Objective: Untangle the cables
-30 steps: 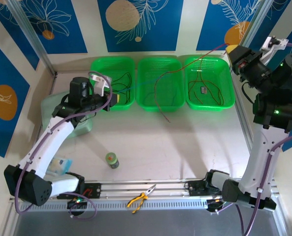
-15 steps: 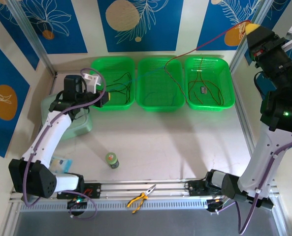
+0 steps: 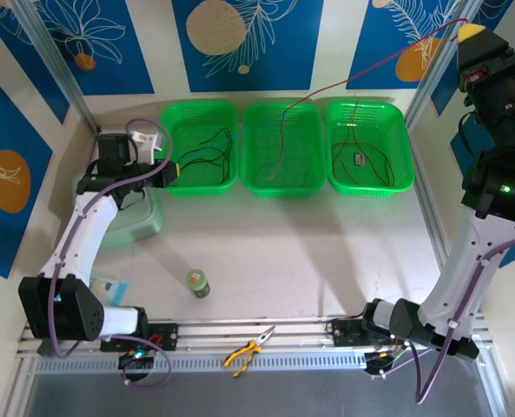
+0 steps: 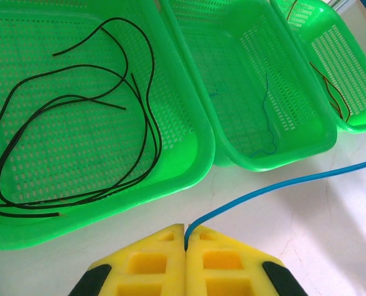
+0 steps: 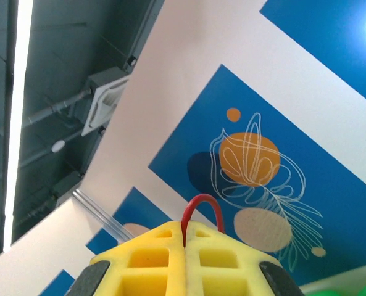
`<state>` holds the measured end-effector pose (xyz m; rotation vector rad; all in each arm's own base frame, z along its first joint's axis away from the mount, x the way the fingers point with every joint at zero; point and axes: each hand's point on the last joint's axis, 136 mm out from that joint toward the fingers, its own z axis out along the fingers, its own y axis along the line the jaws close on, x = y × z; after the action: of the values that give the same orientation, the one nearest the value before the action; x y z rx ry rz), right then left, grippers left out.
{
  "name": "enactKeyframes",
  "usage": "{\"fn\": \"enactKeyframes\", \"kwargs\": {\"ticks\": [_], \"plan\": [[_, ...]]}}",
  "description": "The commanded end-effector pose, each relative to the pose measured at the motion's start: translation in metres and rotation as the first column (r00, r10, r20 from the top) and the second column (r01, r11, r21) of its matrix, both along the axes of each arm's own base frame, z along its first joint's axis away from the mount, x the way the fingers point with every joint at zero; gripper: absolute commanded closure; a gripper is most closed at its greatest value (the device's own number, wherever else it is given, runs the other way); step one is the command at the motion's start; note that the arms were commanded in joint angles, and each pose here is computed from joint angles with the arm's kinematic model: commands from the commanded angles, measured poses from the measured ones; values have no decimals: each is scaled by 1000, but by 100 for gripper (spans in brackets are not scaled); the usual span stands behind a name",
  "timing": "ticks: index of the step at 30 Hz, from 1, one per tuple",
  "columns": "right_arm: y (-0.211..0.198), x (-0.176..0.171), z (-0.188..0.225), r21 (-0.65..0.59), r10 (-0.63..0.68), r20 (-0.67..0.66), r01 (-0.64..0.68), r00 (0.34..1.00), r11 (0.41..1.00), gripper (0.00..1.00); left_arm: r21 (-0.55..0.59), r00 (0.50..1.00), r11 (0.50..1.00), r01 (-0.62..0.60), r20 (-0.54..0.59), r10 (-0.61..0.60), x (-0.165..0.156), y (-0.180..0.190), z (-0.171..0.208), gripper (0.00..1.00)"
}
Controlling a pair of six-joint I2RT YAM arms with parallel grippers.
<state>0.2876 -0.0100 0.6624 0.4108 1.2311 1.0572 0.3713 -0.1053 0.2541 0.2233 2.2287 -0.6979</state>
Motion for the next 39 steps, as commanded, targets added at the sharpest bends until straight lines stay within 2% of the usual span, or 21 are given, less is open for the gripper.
{"fn": "enactKeyframes", "kwargs": {"ticks": [1,9,20,27,29,32,39], "plan": [[-13,-1,26,35,-48,110,45,993,998,100,12,999,1000,6,-47,-6,-6,5,-18,100],[-23,-18,53,-5,-120,160,122,980,993,100,47,991,996,-70,-112,75,-7,32,-40,100],[-62,-30,51,37,-219,135,216,966,976,100,71,982,988,-137,-121,145,3,60,-41,100],[-69,-27,48,50,-194,113,190,974,981,100,52,982,986,-158,-100,162,5,68,-29,100],[-76,-30,49,45,-224,117,220,968,974,100,108,976,977,-183,-99,193,7,79,-37,100],[-79,-31,49,54,-216,106,211,971,976,100,80,972,981,-177,-142,187,5,83,-47,100],[-84,-35,49,70,-235,110,228,966,971,100,110,957,963,-244,-132,258,10,110,-51,100]]}}
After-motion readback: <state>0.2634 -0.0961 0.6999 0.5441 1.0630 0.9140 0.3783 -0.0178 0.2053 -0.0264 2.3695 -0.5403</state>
